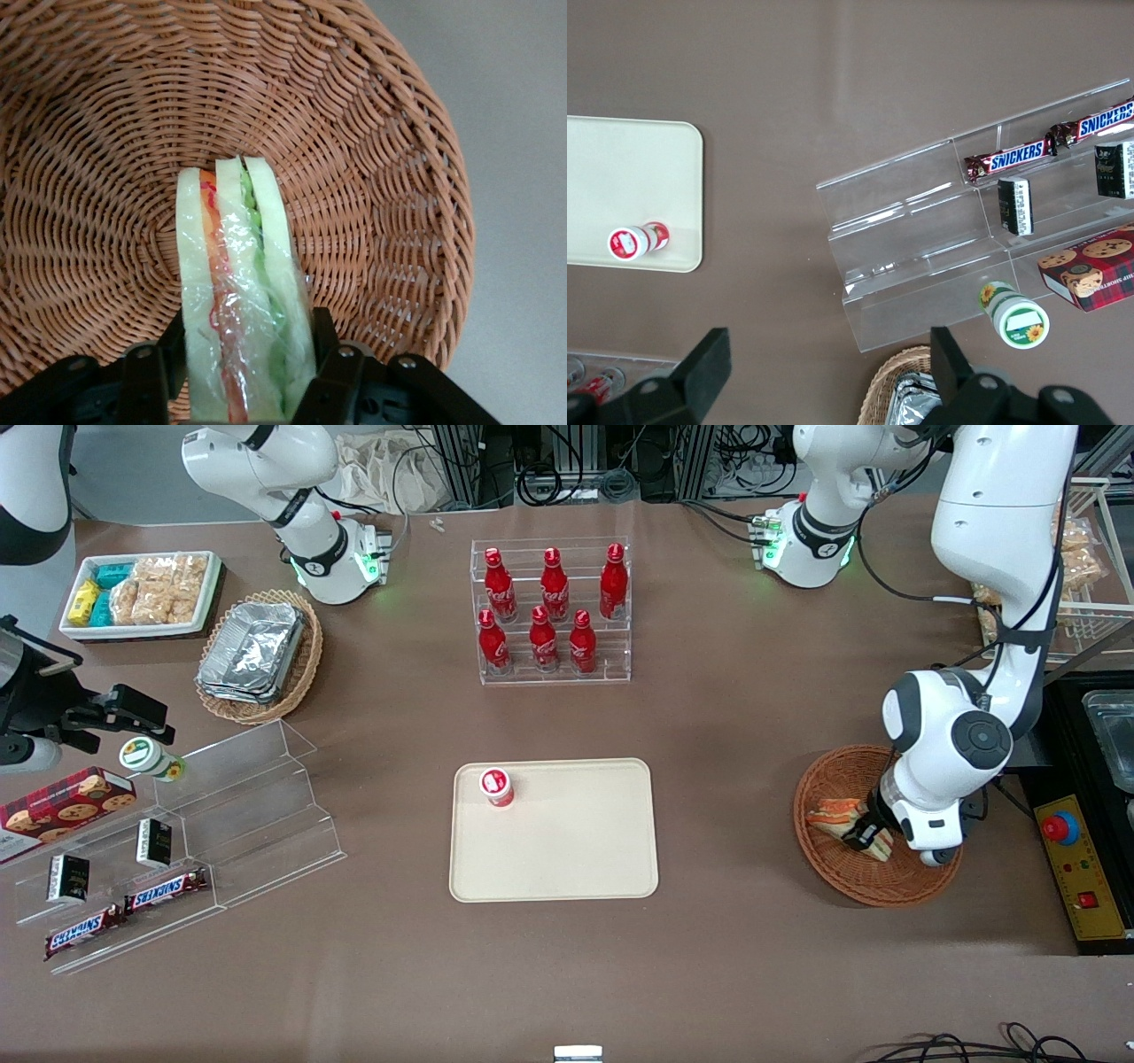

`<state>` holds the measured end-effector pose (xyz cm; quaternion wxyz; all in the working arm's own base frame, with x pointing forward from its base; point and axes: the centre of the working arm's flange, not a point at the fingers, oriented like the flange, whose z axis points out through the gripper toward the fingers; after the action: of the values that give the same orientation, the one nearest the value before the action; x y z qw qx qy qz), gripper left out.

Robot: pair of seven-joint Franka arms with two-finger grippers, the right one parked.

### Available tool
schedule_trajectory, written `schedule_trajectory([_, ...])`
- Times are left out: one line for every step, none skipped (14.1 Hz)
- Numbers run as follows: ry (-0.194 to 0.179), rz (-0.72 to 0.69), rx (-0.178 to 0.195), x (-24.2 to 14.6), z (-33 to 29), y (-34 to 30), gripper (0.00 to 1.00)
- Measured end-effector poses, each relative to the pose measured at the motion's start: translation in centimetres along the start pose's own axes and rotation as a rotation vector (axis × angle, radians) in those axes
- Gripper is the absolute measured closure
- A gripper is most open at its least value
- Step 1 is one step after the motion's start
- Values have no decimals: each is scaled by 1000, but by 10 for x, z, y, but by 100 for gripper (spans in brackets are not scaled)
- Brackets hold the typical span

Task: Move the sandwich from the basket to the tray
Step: 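Lower the left gripper around the sandwich and close it, then lift the sandwich out of the basket with the left gripper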

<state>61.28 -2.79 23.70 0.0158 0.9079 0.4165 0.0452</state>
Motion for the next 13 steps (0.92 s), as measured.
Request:
schedule_trajectory([2, -8, -3, 1, -2, 1, 54])
schedule_trajectory([6, -17, -8, 2, -7, 2, 63])
schedule_trajectory([6, -26, -11, 3, -16, 3, 71])
schedule_trajectory([0, -39, -6, 3, -29, 4, 73])
schedule_trajectory([-12, -50, 7, 4, -47, 6, 74])
schedule_trajectory([-30, -56, 26, 6, -71, 8, 75])
schedule_trajectory([-50, -57, 48, 8, -99, 10, 81])
schedule_trajectory([-69, -57, 69, 10, -132, 13, 81])
schedule_trajectory([-85, -55, 87, 12, -165, 16, 81])
schedule_trajectory([-96, -52, 102, 14, -197, 19, 81])
schedule_trajectory([-103, -48, 116, 15, -227, 22, 84])
schedule_trajectory([-110, -38, 126, 15, -256, 26, 84])
schedule_trajectory([-116, -17, 130, 12, -280, 30, 84])
